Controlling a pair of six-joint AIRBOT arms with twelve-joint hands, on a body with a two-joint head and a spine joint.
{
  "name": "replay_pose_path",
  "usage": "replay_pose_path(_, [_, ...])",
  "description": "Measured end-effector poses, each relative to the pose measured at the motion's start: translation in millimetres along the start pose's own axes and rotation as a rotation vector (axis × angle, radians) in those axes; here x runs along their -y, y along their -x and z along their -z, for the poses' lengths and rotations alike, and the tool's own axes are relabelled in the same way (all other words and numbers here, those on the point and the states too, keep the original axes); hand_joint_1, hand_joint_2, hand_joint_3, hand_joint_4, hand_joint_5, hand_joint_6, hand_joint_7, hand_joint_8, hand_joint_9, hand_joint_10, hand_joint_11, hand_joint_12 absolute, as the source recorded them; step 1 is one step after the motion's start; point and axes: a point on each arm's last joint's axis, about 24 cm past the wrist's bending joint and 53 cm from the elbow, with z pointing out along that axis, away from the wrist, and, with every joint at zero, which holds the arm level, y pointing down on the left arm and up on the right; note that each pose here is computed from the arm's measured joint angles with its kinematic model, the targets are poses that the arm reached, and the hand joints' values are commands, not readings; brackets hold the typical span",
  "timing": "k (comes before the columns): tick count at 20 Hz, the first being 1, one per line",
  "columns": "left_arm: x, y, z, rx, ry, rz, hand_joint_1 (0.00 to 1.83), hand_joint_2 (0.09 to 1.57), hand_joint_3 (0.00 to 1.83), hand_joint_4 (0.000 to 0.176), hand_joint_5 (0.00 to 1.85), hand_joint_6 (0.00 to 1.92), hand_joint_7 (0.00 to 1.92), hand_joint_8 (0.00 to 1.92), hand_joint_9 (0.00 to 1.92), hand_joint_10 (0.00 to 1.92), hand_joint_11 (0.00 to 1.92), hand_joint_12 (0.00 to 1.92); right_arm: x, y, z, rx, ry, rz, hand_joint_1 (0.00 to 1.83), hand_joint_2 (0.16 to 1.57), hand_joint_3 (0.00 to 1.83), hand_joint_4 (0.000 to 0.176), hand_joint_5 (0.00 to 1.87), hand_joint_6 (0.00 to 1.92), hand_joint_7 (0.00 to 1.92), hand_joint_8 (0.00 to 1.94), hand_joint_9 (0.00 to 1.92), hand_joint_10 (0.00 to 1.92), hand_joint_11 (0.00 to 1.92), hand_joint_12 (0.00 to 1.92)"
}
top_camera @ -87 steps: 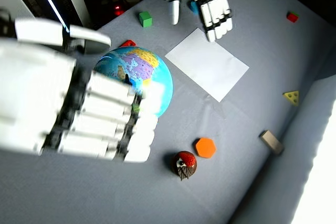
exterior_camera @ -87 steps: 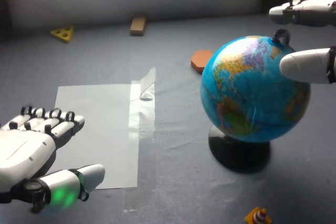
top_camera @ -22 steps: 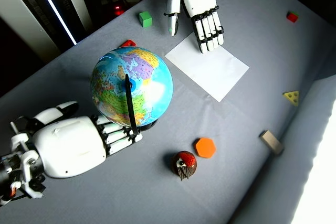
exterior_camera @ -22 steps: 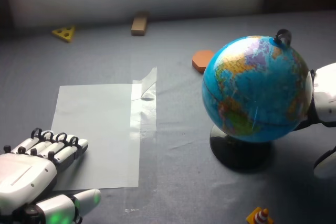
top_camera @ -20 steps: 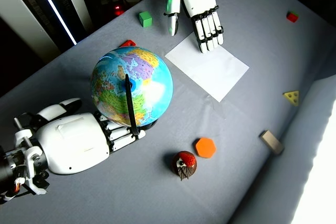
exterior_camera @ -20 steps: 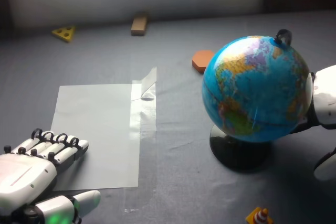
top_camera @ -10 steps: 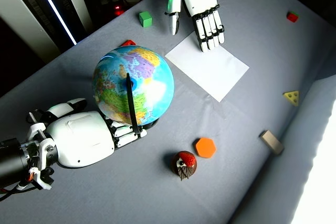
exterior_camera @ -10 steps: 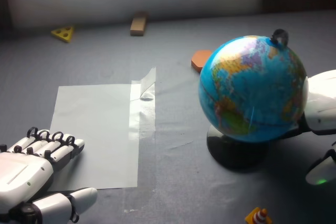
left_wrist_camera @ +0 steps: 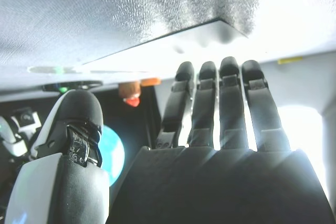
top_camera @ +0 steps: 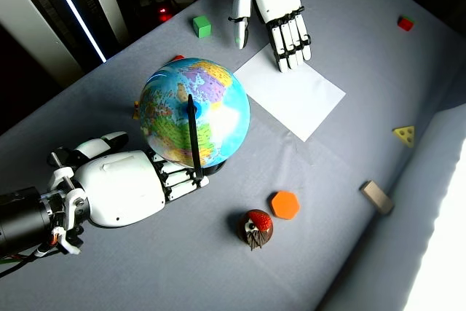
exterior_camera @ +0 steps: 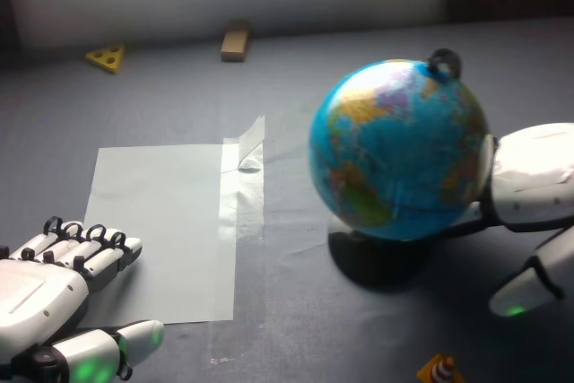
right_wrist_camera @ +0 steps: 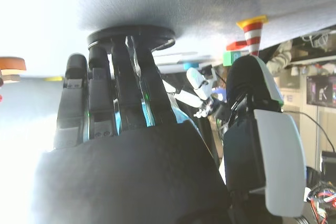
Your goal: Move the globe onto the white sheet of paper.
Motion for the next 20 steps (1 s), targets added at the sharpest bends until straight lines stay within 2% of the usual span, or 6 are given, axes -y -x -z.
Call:
replay_pose_path(7, [2.6,-3.6,1,-0.012,-0.005,0.000,0.00,1.20,0.00,0.000,0.11,0.00,0.08,0.00,0.10,0.00,0.00,0.12,-7.2,4,-35,0.028,-0.010,-0.003,0.00,1.14,0.00,0.000,0.18,0.00,0.20,0.00,0.13,0.00,0.00,0.17])
replay_pose_path(15, [6.2,-3.6,2,-0.017,-0.020,0.000,0.00,1.20,0.00,0.000,0.11,0.00,0.08,0.00,0.10,0.00,0.00,0.12,-23.7,20,-76,0.062,-0.015,0.056,0.00,1.14,0.00,0.000,0.20,0.01,0.20,0.00,0.14,0.00,0.00,0.17])
replay_pose_path(20, [7.7,-4.9,4,-0.022,-0.019,0.007,0.00,1.20,0.00,0.000,0.11,0.00,0.08,0.00,0.10,0.00,0.00,0.12,-33.7,25,-101,0.029,-0.025,0.068,0.00,1.13,0.00,0.000,0.18,0.00,0.21,0.00,0.15,0.01,0.00,0.17])
